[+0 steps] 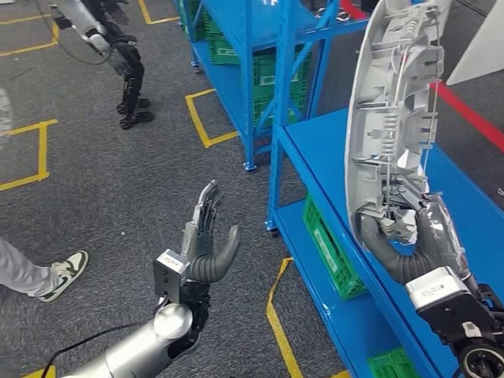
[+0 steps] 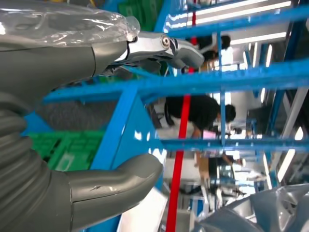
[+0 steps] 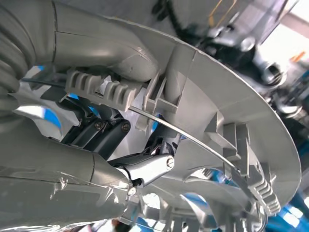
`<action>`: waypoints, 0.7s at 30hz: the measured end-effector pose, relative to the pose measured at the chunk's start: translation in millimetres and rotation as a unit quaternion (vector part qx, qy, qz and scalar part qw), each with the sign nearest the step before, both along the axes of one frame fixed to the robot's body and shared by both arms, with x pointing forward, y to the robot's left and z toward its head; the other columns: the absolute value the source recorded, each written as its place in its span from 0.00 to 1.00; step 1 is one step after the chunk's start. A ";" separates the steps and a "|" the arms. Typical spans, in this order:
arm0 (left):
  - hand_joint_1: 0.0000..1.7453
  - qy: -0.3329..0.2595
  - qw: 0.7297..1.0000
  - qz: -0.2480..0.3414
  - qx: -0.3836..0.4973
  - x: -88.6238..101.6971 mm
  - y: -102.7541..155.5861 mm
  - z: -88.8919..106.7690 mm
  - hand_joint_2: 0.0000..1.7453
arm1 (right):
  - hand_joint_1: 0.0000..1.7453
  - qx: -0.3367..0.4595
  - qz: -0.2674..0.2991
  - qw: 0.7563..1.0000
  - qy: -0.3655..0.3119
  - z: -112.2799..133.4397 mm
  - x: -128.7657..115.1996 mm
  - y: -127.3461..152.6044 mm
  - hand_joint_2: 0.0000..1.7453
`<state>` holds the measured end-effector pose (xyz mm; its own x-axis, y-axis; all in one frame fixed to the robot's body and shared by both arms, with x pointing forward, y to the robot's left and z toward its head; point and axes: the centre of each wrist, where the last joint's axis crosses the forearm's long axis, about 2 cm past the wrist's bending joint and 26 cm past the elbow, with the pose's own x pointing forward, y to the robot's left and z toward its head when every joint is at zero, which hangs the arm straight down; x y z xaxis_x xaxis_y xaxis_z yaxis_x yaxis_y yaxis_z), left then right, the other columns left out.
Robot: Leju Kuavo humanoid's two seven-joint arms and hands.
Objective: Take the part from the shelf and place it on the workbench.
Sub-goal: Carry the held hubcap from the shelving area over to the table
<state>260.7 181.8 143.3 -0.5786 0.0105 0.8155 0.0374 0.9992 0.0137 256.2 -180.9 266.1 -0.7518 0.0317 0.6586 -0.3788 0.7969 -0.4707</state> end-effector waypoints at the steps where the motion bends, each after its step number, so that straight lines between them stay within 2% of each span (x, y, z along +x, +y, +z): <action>1: 0.00 0.000 1.000 0.000 0.000 0.0 -0.3 0.1 1.00 | 1.00 0.000 0.001 1.000 0.001 -0.4 -0.4 0.4 1.00; 21: 0.00 0.004 1.000 0.001 0.000 -2.4 0.7 -2.6 1.00 | 1.00 0.003 0.012 1.000 0.003 -2.2 -2.3 5.6 1.00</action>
<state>258.3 182.5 140.6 -0.5725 0.0090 0.8198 0.0362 0.9992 0.0143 254.0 -175.3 263.9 -0.7477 0.0099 0.6639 -0.4009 0.7903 -0.4633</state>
